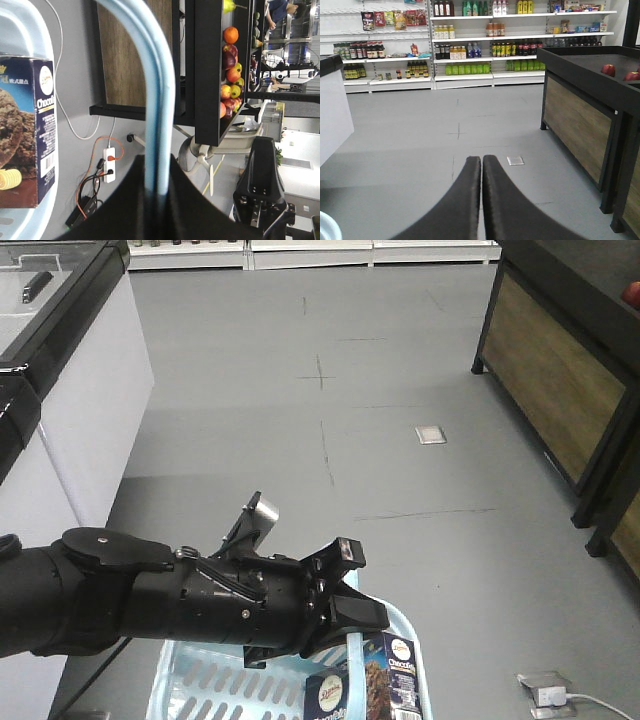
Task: Left arm holds basket, right arm returns cookies
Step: 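Drive forward toward the drink shelves holding the basket in the left gripper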
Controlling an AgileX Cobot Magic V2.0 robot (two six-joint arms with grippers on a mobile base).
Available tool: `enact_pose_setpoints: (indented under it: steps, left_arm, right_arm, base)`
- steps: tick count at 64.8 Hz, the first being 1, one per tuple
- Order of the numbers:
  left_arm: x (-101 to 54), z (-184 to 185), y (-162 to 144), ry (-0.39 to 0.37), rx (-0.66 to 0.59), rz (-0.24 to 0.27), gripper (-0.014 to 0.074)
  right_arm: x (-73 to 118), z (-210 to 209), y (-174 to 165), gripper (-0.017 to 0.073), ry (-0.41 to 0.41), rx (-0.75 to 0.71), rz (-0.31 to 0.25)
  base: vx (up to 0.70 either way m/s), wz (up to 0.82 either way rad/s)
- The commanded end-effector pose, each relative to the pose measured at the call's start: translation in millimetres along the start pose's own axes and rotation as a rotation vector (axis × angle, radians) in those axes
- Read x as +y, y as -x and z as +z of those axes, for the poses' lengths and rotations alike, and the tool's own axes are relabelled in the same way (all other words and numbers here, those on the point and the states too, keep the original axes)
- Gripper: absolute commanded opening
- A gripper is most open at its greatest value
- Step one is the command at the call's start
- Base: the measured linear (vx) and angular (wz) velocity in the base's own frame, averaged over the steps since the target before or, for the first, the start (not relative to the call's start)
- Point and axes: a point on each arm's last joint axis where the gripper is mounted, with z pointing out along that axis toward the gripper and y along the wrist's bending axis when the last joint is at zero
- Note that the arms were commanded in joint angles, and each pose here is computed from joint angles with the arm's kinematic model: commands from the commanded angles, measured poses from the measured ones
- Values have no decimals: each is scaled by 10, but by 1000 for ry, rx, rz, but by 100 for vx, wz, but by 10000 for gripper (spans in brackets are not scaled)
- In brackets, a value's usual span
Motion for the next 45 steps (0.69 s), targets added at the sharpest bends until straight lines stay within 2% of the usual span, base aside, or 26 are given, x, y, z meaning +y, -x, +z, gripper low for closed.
enact_pose_setpoints:
  steps: [1,45]
  left_arm:
    - [-251,-109,-21,-109,2,-3,-8]
    - [-252,-109,-22,-110,4,-3,-8]
  right_arm:
    - [-4,-11,77,-8,-5,-87,-1]
    - [-4,-11,77,-8,-5,-87,-1]
  base:
    - [27,1]
    - [29,-2]
